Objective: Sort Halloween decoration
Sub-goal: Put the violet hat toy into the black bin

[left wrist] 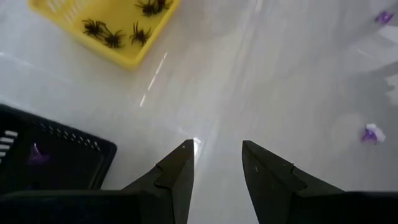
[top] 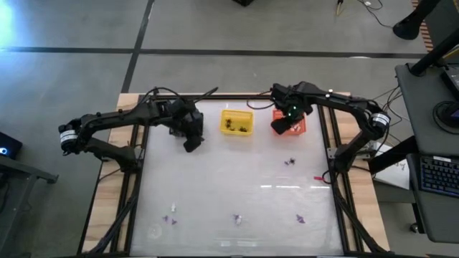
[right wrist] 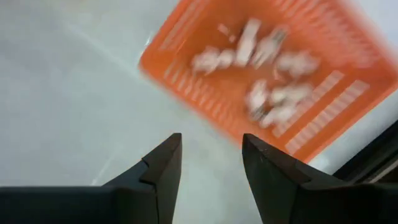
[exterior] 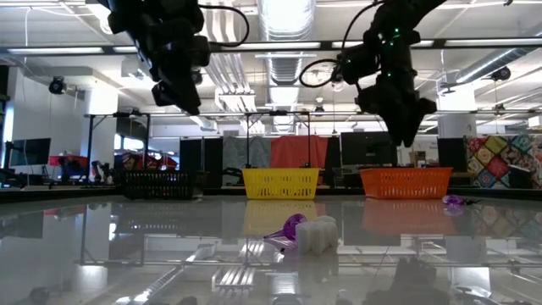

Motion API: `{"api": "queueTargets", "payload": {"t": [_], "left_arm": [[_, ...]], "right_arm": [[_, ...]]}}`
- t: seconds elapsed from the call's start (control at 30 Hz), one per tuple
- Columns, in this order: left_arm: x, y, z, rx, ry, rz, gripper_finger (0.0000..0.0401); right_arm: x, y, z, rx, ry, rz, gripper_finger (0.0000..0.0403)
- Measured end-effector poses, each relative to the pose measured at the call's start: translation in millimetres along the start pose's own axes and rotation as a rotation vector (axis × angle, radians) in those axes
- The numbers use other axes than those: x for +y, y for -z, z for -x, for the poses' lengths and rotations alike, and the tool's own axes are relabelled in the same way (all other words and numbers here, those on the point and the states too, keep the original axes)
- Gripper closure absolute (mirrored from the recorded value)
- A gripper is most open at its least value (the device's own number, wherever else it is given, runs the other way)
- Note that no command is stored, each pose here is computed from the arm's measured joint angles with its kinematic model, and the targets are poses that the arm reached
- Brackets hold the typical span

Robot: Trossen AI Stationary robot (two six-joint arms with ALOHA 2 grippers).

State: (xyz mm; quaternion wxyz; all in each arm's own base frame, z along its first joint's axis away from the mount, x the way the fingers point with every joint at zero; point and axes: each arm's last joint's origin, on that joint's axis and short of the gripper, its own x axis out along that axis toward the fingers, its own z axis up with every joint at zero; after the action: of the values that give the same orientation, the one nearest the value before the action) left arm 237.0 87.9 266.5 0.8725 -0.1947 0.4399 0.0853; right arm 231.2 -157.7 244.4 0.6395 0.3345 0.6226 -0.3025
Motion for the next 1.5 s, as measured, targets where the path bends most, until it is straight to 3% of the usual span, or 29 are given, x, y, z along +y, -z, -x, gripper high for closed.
{"api": "queueTargets", "payload": {"t": [0.17, 0.47, 0.97, 1.17, 1.5], "left_arm": [[0.0, 0.8, 0.3, 0.007, -0.002, 0.001, 0.0283], [1.0, 9.6, 0.8, 0.096, -0.010, -0.042, 0.0283], [-1.6, 27.9, 14.0, 0.237, -0.008, -0.098, 0.0283], [-12.4, 35.4, 24.5, 0.229, 0.009, -0.114, 0.0283], [-41.7, 47.7, 46.2, 0.167, 0.078, -0.187, 0.0283]], "right_arm": [[14.9, 16.9, -5.4, 0.097, 0.026, -0.003, 0.0245], [44.5, 39.1, -14.0, 0.141, 0.065, -0.017, 0.0239], [88.0, 74.9, -21.3, 0.132, 0.112, -0.228, 0.0236], [116.5, 85.7, -19.7, 0.050, 0.018, -0.224, 0.0236], [176.8, 108.9, -21.0, -0.096, -0.279, -0.214, 0.0236]]}}
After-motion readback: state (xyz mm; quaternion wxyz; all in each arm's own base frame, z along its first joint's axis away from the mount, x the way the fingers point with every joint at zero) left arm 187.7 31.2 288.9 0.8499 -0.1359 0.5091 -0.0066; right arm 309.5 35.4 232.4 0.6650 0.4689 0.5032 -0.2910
